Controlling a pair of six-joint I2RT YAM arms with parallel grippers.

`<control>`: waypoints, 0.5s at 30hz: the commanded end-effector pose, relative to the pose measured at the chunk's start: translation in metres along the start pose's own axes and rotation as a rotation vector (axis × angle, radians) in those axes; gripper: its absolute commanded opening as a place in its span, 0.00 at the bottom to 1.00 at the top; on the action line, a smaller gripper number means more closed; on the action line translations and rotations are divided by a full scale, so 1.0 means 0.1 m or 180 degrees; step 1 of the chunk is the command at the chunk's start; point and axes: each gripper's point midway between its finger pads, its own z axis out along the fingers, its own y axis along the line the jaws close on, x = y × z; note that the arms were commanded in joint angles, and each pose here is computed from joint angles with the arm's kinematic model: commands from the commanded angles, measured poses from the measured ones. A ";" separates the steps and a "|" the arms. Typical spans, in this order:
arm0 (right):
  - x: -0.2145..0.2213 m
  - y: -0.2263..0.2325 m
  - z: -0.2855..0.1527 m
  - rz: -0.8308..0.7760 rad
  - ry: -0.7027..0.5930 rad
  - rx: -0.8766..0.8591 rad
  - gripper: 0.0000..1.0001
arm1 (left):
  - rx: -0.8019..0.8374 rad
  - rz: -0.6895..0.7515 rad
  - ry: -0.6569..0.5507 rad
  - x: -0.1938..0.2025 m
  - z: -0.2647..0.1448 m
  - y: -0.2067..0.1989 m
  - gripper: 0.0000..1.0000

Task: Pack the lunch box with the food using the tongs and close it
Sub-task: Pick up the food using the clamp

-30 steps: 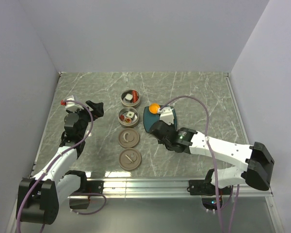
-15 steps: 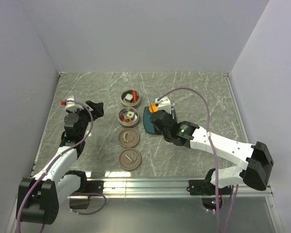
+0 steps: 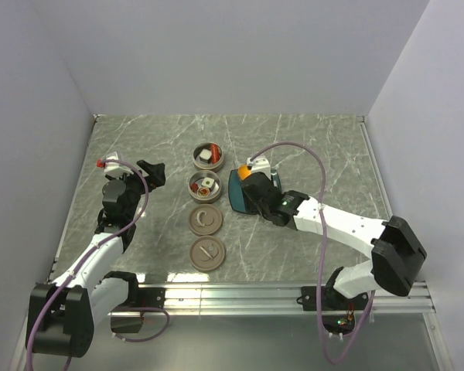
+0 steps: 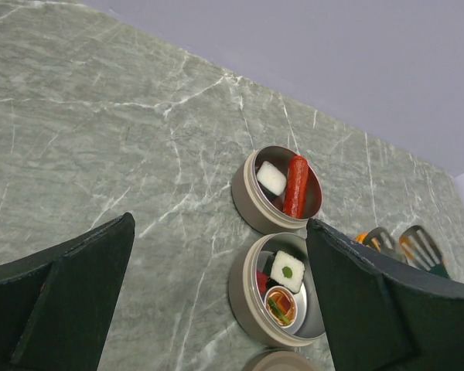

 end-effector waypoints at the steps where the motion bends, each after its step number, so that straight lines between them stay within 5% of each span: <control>1: 0.02 0.05 0.12 0.0046 0.0001 -0.0105 0.56 | 0.0162 -0.0004 -0.0198 -0.22 0.02 -0.14 0.99; 15: 0.20 -0.01 0.35 0.0089 0.0253 -0.0094 0.56 | 0.0164 -0.0009 -0.0202 -0.22 0.01 -0.14 0.99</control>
